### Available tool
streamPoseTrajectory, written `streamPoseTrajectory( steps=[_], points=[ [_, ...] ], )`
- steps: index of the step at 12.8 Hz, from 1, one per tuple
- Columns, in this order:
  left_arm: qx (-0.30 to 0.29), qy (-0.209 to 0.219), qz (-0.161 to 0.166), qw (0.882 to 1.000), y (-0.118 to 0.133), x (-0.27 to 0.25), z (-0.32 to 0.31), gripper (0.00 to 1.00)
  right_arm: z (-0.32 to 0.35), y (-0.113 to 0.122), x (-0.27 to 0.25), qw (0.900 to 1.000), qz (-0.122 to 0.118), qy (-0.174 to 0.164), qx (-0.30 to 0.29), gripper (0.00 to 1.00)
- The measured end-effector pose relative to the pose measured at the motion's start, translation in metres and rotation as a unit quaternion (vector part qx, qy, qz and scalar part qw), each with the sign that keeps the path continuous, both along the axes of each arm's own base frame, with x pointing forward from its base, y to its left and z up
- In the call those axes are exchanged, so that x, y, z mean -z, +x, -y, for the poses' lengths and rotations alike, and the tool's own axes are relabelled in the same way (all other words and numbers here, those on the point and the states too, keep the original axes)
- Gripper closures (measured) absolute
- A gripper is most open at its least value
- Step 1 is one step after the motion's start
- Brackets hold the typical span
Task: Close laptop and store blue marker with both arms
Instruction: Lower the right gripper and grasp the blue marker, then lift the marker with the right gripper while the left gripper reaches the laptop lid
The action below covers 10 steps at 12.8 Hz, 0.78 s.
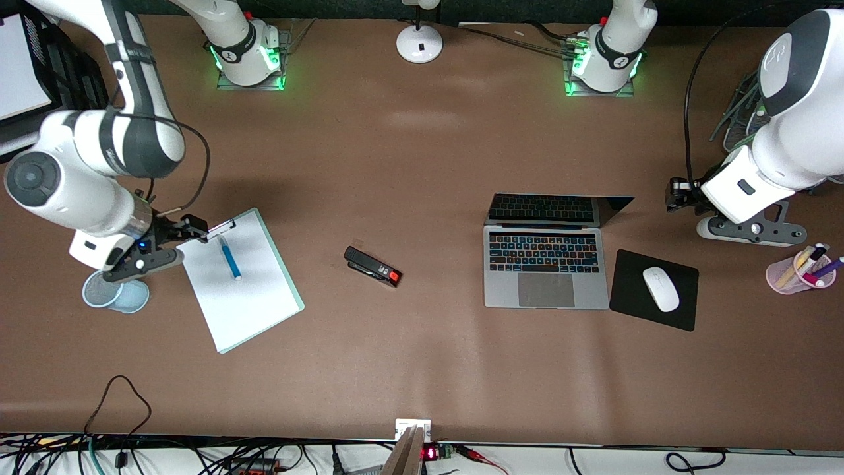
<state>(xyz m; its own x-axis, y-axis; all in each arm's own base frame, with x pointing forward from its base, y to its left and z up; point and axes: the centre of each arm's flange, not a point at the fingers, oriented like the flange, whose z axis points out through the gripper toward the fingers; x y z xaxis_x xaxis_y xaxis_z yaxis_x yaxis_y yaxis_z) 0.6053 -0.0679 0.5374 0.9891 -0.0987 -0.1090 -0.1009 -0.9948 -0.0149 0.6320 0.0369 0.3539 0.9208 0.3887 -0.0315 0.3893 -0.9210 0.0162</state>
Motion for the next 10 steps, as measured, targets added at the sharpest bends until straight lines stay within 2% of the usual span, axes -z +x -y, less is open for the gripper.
streamPoseTrajectory(
  steps=[3,4,7,10],
  points=[
    [-0.001,-0.008,-0.001,1.000,0.000,0.000,0.002,0.96,-0.002,0.010,0.043,0.998,0.005,-0.004,-0.060,0.04],
    [-0.002,-0.011,-0.002,1.000,0.000,0.000,0.002,0.99,-0.007,0.011,0.061,0.997,0.003,-0.004,-0.076,0.05],
    [-0.002,-0.012,-0.007,1.000,-0.001,0.002,0.003,0.99,-0.034,0.010,0.105,0.994,-0.007,0.000,-0.109,0.40],
    [-0.006,-0.025,-0.043,0.999,-0.008,0.009,0.005,0.99,-0.036,0.011,0.123,0.991,-0.008,0.000,-0.132,0.46]
  ],
)
